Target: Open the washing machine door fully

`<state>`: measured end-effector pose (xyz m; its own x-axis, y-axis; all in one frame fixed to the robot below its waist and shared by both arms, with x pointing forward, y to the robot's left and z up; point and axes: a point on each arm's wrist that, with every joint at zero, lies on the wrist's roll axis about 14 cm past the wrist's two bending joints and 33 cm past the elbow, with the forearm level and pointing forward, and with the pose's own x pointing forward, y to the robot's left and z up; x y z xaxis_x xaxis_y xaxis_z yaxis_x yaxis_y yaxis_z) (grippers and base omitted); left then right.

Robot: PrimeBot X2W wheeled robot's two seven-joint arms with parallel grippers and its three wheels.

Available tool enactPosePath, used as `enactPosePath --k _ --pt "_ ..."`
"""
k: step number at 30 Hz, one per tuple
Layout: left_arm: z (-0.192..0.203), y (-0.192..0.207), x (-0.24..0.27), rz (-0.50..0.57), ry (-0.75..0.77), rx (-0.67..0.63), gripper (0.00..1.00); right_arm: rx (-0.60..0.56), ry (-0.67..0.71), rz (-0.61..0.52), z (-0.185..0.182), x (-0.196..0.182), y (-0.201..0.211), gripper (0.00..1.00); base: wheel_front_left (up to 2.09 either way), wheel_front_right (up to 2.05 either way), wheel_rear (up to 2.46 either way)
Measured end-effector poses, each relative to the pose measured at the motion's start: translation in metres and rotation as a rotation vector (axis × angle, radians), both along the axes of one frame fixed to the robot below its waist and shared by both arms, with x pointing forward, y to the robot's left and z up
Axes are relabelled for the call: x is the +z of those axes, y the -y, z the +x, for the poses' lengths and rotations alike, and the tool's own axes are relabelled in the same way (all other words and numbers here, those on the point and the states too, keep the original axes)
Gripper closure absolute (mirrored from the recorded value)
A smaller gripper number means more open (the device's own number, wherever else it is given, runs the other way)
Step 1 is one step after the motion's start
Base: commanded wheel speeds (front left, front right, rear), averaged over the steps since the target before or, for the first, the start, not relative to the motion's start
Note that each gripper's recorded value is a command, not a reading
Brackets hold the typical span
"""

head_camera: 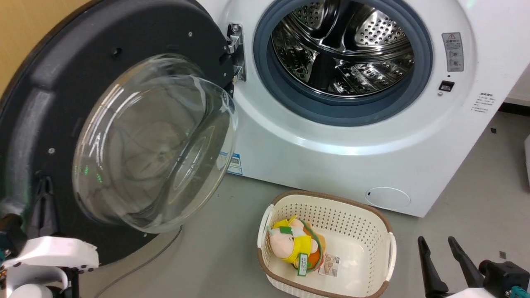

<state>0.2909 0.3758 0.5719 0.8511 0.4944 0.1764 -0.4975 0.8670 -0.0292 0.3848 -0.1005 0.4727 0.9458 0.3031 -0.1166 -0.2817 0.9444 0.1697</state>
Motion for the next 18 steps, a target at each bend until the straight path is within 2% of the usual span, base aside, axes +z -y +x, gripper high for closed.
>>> enactPosePath --k 6,13,14,15,16,17,18 --pt "-0.001 -0.004 -0.007 -0.020 0.007 0.023 1.00 -0.014 0.011 0.001 -0.002 0.003 0.005 0.00 0.00 0.00 0.00" --pt "-0.014 0.013 -0.032 -0.063 -0.033 0.018 1.00 -0.024 0.023 0.007 -0.006 0.008 0.008 0.00 0.00 0.00 0.00" --pt "-0.016 0.018 -0.033 -0.062 -0.034 0.013 0.93 -0.027 0.026 0.009 -0.006 0.009 0.009 0.00 0.00 0.00 0.00" --pt "-0.018 0.025 -0.034 -0.064 -0.033 0.007 0.63 -0.030 0.028 0.012 -0.006 0.010 0.010 0.00 0.00 0.00 0.00" --pt "-0.020 0.033 -0.035 -0.066 -0.032 -0.003 0.15 -0.030 0.031 0.014 -0.007 0.011 0.010 0.00 0.00 0.00 0.00" --pt "-0.022 0.038 -0.036 -0.067 -0.030 -0.010 0.00 -0.029 0.033 0.014 -0.007 0.011 0.009 0.00 0.00 0.00 0.00" --pt "-0.024 0.043 -0.037 -0.067 -0.031 -0.014 0.00 -0.029 0.035 0.014 -0.007 0.012 0.009 0.00 0.00 0.00 0.00"
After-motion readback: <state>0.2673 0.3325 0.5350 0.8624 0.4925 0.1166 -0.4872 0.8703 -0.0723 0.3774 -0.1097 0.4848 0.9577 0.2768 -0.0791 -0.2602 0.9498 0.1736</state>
